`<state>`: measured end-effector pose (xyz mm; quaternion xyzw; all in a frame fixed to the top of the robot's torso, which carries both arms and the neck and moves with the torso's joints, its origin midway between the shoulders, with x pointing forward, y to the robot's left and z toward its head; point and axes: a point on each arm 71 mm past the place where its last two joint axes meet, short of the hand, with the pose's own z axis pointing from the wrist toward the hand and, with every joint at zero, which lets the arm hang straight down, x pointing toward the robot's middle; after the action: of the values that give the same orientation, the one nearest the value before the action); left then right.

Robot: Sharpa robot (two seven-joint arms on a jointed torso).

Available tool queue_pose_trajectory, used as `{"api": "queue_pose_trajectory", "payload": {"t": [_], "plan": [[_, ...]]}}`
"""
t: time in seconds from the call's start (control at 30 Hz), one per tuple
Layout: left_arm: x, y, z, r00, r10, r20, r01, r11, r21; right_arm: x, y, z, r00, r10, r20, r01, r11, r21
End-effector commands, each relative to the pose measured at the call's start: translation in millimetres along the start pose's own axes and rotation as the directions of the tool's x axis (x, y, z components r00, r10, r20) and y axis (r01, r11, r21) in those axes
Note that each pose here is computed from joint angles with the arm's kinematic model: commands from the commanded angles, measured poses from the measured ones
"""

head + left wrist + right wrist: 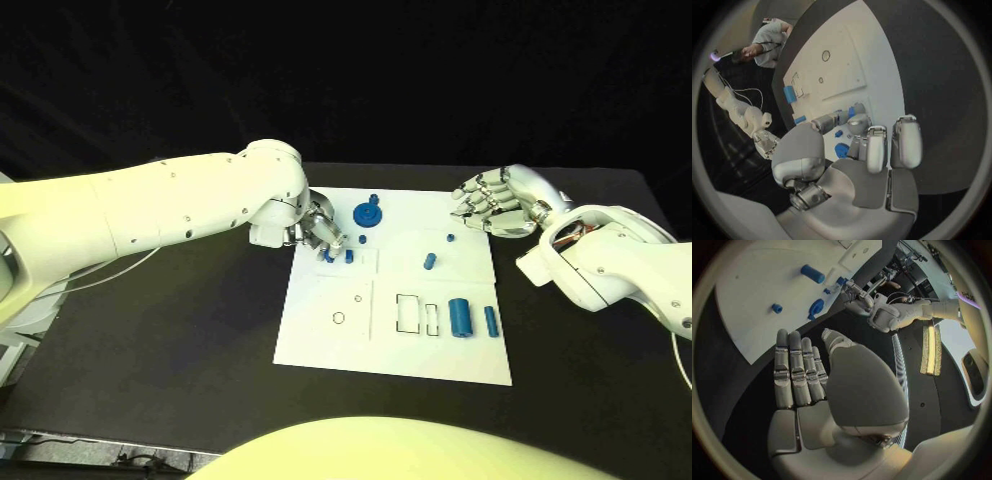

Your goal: Assemble the parts on the task board

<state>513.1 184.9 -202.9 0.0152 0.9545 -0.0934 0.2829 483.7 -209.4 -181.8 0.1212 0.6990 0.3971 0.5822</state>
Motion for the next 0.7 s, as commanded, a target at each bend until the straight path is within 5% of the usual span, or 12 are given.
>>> {"api": "queue_pose_trajectory", "payload": {"t": [0.03,0.7], "plan": [[2.2,0.7,1.4,1.000,0.010,0.005,-0.010,1.000,-0.008,1.3,1.3,-0.2,1.000,-0.003,-0.011,0.003,1.000,-0.015],[0.2,5.3,1.2,0.999,0.011,0.039,-0.010,1.000,-0.022,1.2,0.8,-0.2,1.000,-0.003,-0.011,0.003,1.000,-0.015]]}}
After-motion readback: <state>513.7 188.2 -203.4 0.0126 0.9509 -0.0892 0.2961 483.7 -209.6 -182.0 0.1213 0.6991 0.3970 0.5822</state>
